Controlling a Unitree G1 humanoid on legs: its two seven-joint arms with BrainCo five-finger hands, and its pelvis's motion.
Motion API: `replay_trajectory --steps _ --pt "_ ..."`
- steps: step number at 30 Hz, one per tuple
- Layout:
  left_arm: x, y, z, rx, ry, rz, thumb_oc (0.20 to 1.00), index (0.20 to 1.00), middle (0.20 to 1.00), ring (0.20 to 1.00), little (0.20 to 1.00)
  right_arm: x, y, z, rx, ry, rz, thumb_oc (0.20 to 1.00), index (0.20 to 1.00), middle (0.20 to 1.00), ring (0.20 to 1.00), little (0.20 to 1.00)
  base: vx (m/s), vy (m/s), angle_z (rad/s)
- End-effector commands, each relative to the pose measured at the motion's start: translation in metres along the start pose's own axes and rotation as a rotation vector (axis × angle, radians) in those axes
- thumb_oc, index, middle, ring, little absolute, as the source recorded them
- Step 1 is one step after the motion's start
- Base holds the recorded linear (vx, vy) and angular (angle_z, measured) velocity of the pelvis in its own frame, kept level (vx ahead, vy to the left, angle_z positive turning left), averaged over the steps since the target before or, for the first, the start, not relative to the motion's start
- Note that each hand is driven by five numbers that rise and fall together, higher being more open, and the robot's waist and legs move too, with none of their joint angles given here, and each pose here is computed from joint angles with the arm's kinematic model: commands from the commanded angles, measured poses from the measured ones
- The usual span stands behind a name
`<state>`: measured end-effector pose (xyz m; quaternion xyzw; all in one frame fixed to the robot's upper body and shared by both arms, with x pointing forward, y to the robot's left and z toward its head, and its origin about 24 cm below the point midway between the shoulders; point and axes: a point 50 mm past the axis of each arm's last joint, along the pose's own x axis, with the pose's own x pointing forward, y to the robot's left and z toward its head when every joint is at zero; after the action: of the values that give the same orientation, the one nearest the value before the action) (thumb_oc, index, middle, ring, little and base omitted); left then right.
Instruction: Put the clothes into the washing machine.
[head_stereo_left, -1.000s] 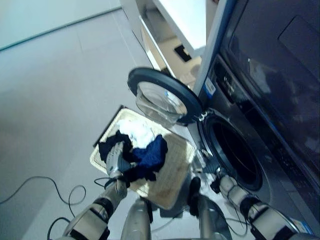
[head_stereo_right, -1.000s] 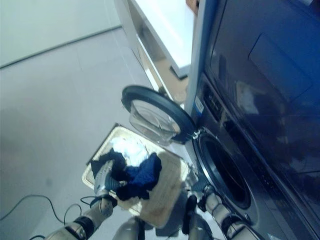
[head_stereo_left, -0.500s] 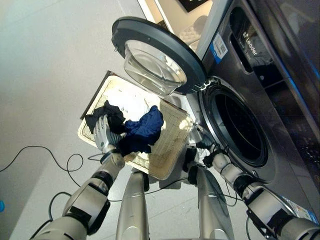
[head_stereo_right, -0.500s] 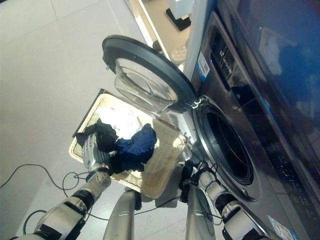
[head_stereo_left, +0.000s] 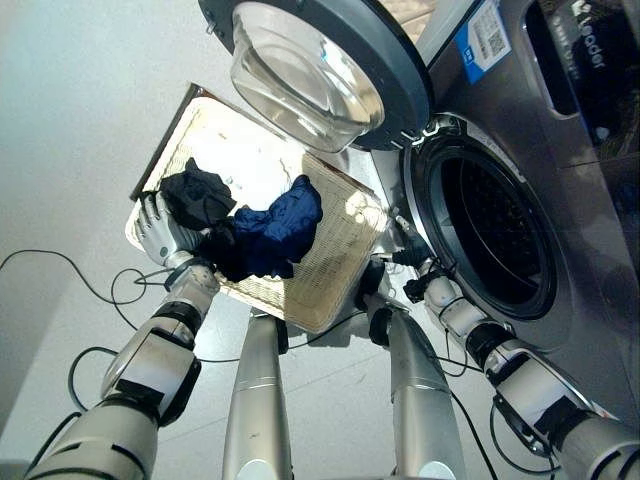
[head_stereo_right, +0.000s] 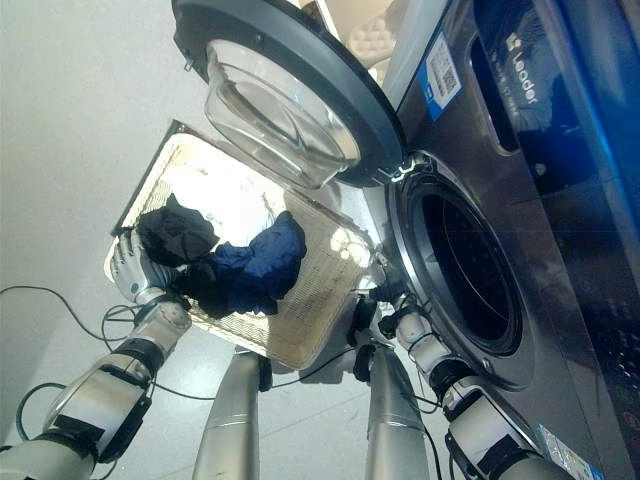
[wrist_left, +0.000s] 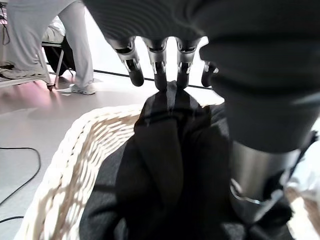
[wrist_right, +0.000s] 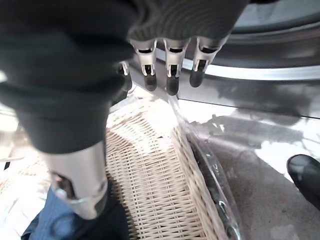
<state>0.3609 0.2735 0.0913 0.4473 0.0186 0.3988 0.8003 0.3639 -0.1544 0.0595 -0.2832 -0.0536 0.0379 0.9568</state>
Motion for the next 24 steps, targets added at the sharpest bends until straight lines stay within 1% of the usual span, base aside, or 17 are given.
replay_trajectory --steps 1,8,20,21,22,23,24 --pt "0.012 0.009 -0.009 0.042 0.053 -0.025 1.0 1.0 1.0 1.0 1.0 0.0 -0.019 0.009 0.055 -0.088 -0.068 1.0 1.0 1.0 1.0 1.0 0.0 0.047 0.02" --pt "0.014 0.004 -0.01 0.08 0.06 -0.173 1.0 1.0 1.0 1.0 1.0 0.004 -0.031 0.019 0.097 -0.132 -0.111 1.0 1.0 1.0 1.0 1.0 0.01 0.027 0.01" --pt "0.025 0.006 0.006 0.049 0.058 -0.274 1.0 1.0 1.0 1.0 1.0 0.013 -0.044 0.036 0.153 -0.176 -0.161 1.0 1.0 1.0 1.0 1.0 0.0 0.0 0.0" --pt "0.025 0.006 0.008 0.043 0.058 -0.28 0.705 0.705 0.705 0.705 0.705 0.013 -0.044 0.037 0.155 -0.178 -0.163 1.0 1.0 1.0 1.0 1.0 0.0 0.0 0.0" --pt "0.026 0.007 0.01 0.034 0.052 -0.284 0.219 0.219 0.219 0.219 0.219 0.014 -0.044 0.038 0.16 -0.179 -0.169 1.0 1.0 1.0 1.0 1.0 0.0 0.0 0.0" --pt "0.027 0.007 0.012 0.019 0.047 -0.288 0.2 0.2 0.2 0.2 0.2 0.014 -0.045 0.039 0.164 -0.179 -0.175 1.0 1.0 1.0 1.0 1.0 0.0 0.0 0.0" --pt "0.027 0.007 0.013 0.0 0.041 -0.287 0.2 0.2 0.2 0.2 0.2 0.014 -0.046 0.039 0.168 -0.178 -0.182 1.0 1.0 1.0 1.0 1.0 -0.01 0.014 -0.03"
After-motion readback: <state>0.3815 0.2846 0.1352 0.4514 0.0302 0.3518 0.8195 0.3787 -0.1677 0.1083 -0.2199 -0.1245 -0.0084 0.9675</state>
